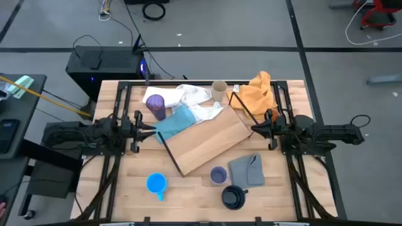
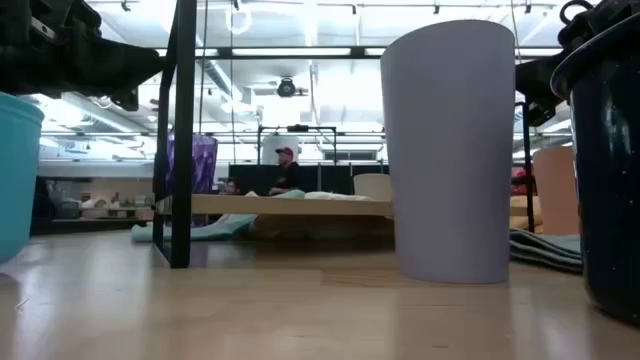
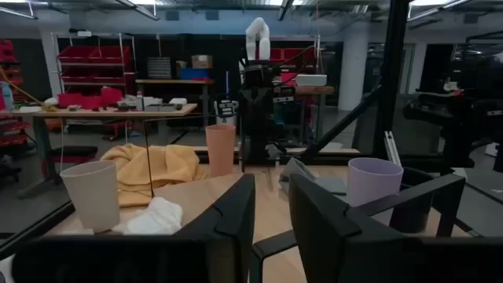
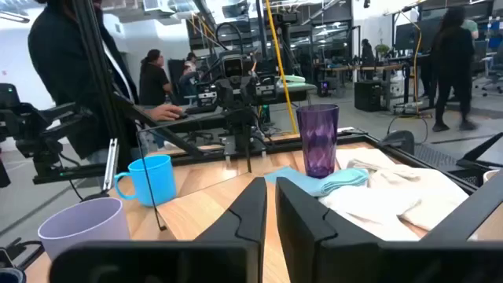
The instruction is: Stack small to large cups/mugs on shelf
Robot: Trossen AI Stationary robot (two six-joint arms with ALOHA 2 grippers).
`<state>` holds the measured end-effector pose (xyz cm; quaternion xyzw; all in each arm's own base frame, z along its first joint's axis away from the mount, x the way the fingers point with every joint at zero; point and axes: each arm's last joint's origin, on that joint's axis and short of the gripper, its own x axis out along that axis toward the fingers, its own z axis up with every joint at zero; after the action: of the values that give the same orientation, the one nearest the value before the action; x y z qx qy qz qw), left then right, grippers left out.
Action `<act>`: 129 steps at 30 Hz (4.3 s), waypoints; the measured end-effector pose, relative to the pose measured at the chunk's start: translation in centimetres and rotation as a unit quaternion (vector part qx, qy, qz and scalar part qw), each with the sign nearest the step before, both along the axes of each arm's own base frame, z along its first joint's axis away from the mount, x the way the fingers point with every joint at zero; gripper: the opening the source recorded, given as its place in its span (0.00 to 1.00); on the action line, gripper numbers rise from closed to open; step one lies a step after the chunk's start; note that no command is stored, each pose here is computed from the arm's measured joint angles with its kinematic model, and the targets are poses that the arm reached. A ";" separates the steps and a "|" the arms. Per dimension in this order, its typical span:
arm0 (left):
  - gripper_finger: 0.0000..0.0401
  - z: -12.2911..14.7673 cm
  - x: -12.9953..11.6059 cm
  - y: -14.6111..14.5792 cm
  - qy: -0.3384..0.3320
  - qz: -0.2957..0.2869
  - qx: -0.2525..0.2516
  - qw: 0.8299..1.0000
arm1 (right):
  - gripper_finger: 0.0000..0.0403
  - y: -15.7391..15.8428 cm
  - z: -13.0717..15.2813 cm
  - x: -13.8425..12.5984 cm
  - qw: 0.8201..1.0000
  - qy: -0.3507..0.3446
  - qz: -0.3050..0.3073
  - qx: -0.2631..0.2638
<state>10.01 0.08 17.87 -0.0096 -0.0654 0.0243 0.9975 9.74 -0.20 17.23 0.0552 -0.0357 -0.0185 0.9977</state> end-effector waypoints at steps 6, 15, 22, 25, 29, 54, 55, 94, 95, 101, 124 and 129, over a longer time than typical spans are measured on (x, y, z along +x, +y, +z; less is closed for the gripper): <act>0.22 0.0 0.0 0.0 0.000 0.000 0.000 1.000 | 0.09 0.0 0.0 0.0 1.000 0.000 0.000 0.000; 0.20 0.0 0.0 0.0 0.000 0.000 0.000 1.000 | 0.09 0.0 0.0 0.0 1.000 0.000 0.000 0.000; 0.22 0.0 0.0 0.0 0.000 0.000 0.000 1.000 | 0.09 0.0 0.0 0.0 1.000 0.000 0.000 0.000; 0.23 0.0 0.0 0.0 0.000 0.000 0.000 1.000 | 0.09 0.0 0.0 0.0 1.000 0.000 0.000 0.000; 0.22 0.0 0.0 0.0 0.000 0.000 0.000 1.000 | 0.09 0.0 0.0 0.0 1.000 0.000 0.000 0.000; 0.21 0.0 0.0 0.0 0.000 0.000 0.000 1.000 | 0.09 0.0 0.0 0.0 1.000 0.000 0.000 0.000; 0.21 0.0 0.0 0.0 0.000 0.000 0.000 1.000 | 0.09 0.0 0.0 0.0 1.000 0.000 0.000 0.000; 0.22 0.0 0.0 0.0 0.000 0.000 0.000 1.000 | 0.09 0.0 0.0 0.0 1.000 0.000 0.000 0.000; 0.21 0.0 0.0 0.0 0.000 0.000 0.000 1.000 | 0.09 0.0 0.0 0.0 1.000 0.000 0.000 0.000; 0.20 0.0 0.0 0.0 0.000 0.000 0.000 1.000 | 0.09 0.0 0.0 0.0 1.000 0.000 0.000 0.000; 0.20 0.0 0.0 0.0 0.000 0.000 0.000 1.000 | 0.09 0.0 0.0 0.0 1.000 0.000 0.000 0.000; 0.21 0.1 0.0 0.0 -0.004 -0.001 -0.006 1.000 | 0.09 0.0 0.0 0.0 1.000 0.000 0.000 0.000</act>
<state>10.00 0.08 17.96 -0.0158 -0.0697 0.0237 0.9972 9.74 -0.20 17.23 0.0552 -0.0357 -0.0185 0.9977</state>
